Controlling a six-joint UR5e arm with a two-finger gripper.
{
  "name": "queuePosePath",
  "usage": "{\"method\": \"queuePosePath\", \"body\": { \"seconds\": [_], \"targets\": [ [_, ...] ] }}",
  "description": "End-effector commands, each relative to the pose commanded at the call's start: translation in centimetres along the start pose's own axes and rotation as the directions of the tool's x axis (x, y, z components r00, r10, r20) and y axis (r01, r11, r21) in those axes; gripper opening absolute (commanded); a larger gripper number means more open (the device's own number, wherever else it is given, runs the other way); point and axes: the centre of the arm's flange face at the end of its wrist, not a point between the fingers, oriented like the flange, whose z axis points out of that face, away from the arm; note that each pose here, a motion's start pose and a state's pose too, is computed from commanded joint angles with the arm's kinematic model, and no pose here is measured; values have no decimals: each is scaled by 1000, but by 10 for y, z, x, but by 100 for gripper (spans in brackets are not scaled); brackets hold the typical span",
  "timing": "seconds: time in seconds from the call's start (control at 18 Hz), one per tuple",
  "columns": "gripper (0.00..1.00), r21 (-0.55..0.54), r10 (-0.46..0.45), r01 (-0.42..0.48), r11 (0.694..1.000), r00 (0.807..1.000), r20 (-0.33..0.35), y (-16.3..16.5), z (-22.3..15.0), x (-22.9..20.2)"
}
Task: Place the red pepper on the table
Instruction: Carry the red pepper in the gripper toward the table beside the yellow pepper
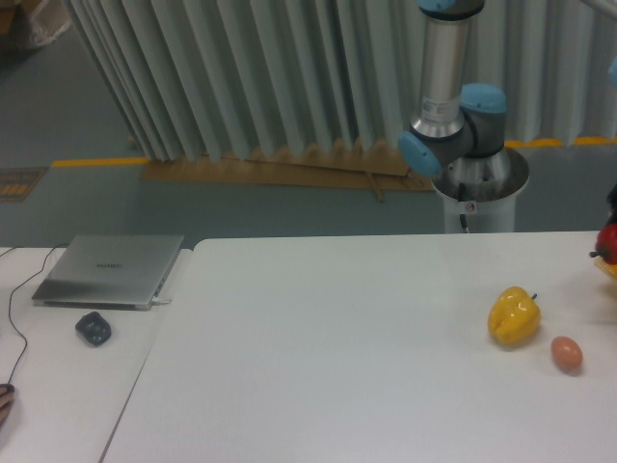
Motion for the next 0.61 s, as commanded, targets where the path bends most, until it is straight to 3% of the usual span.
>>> {"method": "queuePosePath", "body": {
  "seconds": [0.33, 0.61],
  "targets": [
    [52, -33, -100, 101, 994, 994, 44, -65, 16, -12],
    [52, -43, -146, 150, 988, 986, 74, -97, 41, -31]
  ]
}}
